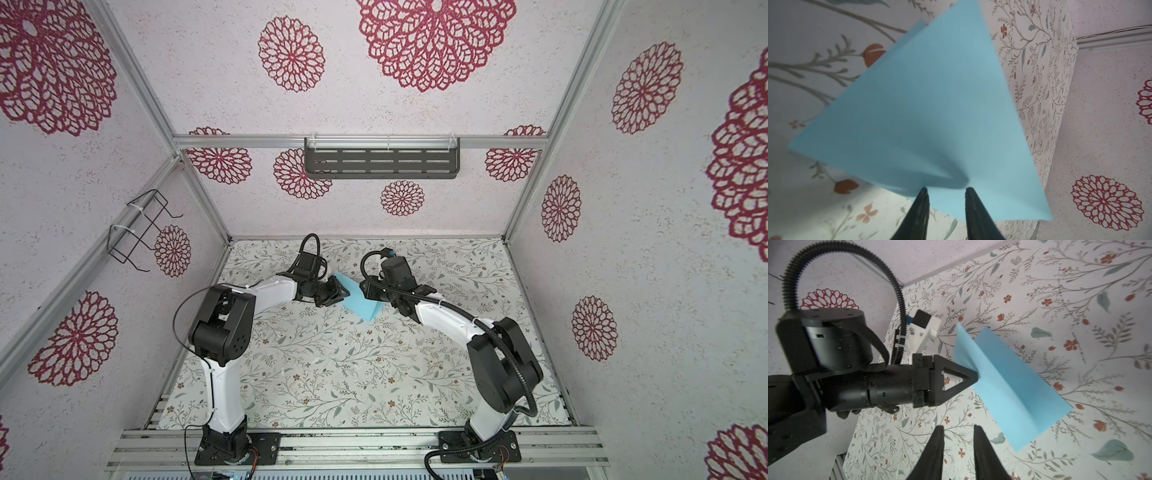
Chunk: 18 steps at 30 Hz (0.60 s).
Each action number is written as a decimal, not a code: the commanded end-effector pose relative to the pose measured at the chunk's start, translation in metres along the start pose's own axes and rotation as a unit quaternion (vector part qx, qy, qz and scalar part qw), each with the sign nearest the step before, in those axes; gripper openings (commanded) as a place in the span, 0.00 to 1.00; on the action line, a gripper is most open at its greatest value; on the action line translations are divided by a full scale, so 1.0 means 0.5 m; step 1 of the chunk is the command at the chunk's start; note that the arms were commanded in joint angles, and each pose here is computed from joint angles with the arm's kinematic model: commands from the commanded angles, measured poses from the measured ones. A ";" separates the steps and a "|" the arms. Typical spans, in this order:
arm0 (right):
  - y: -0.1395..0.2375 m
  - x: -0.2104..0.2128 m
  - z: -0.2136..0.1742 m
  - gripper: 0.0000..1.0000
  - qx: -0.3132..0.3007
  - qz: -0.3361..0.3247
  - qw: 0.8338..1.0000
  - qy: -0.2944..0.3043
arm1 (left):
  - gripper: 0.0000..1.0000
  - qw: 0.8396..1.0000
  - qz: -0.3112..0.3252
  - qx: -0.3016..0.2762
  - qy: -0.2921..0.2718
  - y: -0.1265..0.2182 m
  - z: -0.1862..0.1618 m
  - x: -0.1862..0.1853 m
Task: Fold a paper plane with a square sheet of paper (pick it up from the middle)
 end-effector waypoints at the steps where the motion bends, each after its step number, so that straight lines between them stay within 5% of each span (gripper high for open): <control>1: -0.048 0.009 -0.028 0.26 0.045 0.032 0.998 -0.011 | 0.30 1.000 -0.003 0.002 -0.009 -0.004 0.006 -0.008; 18: -0.202 -0.087 -0.115 0.14 0.157 -0.007 0.983 -0.090 | 0.22 1.000 0.009 0.026 -0.011 -0.030 -0.003 0.019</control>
Point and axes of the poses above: each gripper's point midway between its finger pads, its own y axis back along the fingers, its own x axis along the line the jaws close on, z = x × y, the point moved 3 cm from there along y, back along the fingers, and after that the axes turned 4 degrees about y, right-handed, at the moved point
